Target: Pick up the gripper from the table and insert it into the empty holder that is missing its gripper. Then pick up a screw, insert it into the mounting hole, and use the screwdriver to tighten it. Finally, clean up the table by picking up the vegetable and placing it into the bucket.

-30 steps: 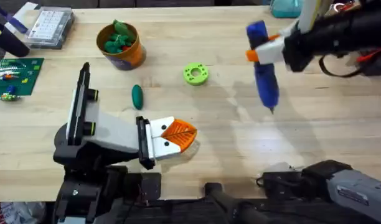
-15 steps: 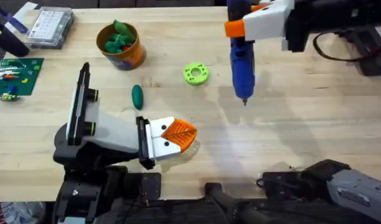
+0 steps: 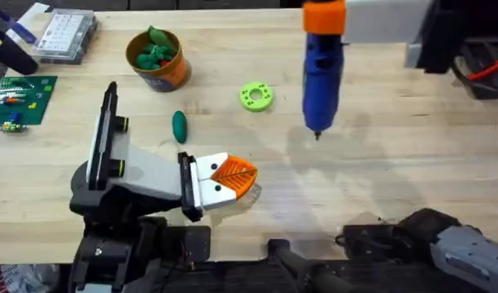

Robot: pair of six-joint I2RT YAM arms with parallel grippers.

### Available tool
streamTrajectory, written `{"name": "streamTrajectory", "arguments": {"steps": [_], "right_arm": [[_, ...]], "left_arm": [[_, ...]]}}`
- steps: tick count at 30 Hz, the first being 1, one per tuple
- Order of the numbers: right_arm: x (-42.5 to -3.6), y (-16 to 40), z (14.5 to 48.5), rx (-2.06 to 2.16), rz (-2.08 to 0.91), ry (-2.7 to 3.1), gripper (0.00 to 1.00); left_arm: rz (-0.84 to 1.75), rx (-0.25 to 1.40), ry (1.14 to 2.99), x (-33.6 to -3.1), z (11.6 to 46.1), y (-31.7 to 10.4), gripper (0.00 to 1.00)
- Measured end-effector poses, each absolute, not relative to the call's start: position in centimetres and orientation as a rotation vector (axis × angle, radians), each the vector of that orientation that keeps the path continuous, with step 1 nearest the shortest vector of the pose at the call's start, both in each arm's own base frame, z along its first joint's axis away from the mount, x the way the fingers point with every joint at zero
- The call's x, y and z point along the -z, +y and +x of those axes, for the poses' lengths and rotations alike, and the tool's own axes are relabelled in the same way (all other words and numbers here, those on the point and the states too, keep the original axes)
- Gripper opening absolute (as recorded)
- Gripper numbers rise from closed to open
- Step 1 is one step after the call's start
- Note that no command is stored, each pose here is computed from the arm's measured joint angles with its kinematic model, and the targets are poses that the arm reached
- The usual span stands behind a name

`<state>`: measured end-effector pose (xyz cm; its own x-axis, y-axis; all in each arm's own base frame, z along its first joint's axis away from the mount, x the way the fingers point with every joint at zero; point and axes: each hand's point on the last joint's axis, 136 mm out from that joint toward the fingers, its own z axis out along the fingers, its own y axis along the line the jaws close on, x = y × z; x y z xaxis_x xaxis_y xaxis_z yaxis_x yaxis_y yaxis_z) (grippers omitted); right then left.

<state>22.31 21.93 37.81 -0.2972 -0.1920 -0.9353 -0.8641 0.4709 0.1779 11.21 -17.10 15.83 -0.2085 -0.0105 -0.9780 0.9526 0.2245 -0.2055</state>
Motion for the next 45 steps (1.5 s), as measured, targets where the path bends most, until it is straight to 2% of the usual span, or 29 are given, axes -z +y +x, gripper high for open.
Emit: {"name": "streamTrajectory", "arguments": {"steps": [11,22,31,45], "right_arm": [[-41.0,27.0,19.8,-0.986,-1.049,1.470,0.048],[-39.9,31.3,19.2,-1.095,-1.153,1.280,0.047],[-39.4,34.2,16.3,-1.216,-1.277,1.169,0.047],[-38.7,35.0,15.3,-1.268,-1.307,1.012,0.047]], "left_arm": [[0.942,1.180,1.469,-15.8,11.2,-17.1,0.012],[0.942,1.180,1.469,-15.8,11.2,-17.1,0.012],[0.942,1.180,1.469,-15.8,11.2,-17.1,0.012],[0.942,1.180,1.469,-15.8,11.2,-17.1,0.012]]}}
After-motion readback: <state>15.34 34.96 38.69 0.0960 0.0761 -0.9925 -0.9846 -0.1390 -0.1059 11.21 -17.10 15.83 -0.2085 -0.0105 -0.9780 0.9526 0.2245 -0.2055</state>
